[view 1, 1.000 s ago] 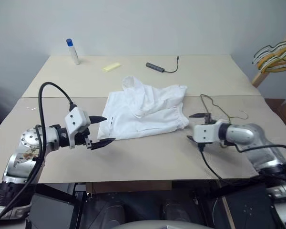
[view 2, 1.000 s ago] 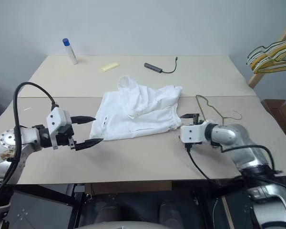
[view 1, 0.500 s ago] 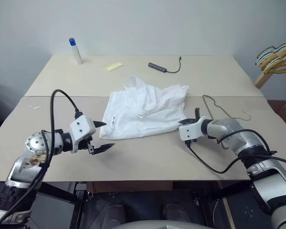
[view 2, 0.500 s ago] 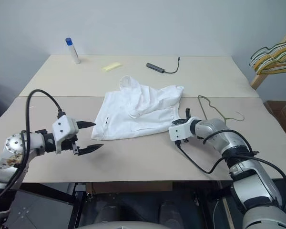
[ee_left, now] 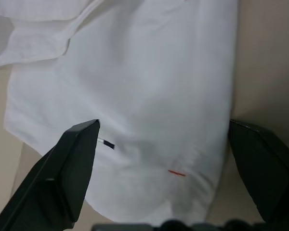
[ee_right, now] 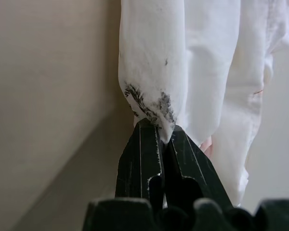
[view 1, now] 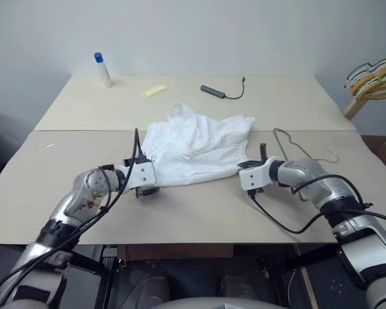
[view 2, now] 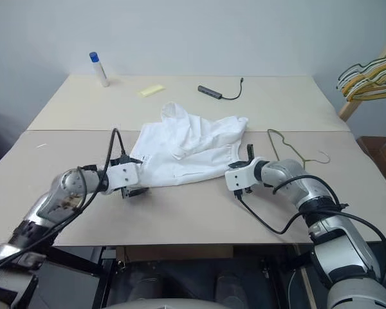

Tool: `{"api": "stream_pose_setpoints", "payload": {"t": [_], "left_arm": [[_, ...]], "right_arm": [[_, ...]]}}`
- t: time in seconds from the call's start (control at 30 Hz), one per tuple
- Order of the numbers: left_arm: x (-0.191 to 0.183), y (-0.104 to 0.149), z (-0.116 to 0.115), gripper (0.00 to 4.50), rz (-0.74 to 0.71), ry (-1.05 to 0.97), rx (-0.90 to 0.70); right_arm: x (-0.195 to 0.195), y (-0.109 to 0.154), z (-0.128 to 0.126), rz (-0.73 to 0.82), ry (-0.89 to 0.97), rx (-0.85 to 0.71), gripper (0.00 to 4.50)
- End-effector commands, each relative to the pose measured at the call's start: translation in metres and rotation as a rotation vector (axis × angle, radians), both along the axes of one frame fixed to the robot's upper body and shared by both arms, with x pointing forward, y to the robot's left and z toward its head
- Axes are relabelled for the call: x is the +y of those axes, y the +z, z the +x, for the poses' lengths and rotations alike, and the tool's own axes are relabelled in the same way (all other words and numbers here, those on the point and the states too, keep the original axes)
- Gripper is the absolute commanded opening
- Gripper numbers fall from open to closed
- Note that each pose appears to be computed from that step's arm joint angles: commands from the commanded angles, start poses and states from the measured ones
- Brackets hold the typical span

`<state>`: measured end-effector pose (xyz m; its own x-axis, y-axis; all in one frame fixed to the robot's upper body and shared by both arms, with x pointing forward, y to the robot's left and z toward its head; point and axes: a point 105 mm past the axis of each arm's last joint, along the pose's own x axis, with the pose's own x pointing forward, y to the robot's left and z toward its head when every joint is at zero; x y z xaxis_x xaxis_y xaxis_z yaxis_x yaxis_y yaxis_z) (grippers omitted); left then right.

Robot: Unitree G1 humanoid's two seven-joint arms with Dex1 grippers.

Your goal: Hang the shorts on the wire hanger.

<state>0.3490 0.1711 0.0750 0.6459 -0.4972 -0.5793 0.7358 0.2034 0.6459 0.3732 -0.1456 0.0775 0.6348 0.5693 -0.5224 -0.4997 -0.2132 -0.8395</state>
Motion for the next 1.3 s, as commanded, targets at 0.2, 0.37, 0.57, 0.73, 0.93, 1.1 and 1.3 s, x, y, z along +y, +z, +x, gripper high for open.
{"api": "stream_pose_setpoints", "payload": {"t": [0.2, 0.37, 0.57, 0.73, 0.93, 1.1, 1.3], "left_arm": [[0.022, -0.019, 0.027, 3.06, 0.164, 0.074, 0.002], [0.028, -0.017, 0.031, 1.54, 0.155, 0.092, -0.006], [0.040, -0.008, 0.010, 0.02, 0.126, 0.059, 0.045], [0.047, 0.022, -0.041, 0.02, 0.125, -0.092, 0.160], [0.048, 0.044, -0.085, 0.02, 0.102, -0.230, 0.257], [0.034, 0.072, -0.031, 0.02, -0.074, -0.075, 0.078], [0.033, 0.187, 0.087, 0.02, -0.322, 0.251, -0.372]], "right_arm": [[0.003, 0.031, 0.003, 0.071, -0.003, -0.076, 0.00], [-0.004, 0.035, -0.001, 0.068, -0.017, -0.082, 0.00], [-0.007, 0.048, -0.016, 0.080, 0.025, -0.103, 0.00], [-0.011, 0.063, -0.052, 0.077, 0.166, -0.036, 0.00], [-0.019, 0.081, -0.075, 0.080, 0.243, 0.091, 0.00], [0.000, 0.126, -0.021, 0.309, 0.118, -0.050, 0.00], [0.021, 0.220, 0.067, 0.622, -0.164, -0.492, 0.00]]}}
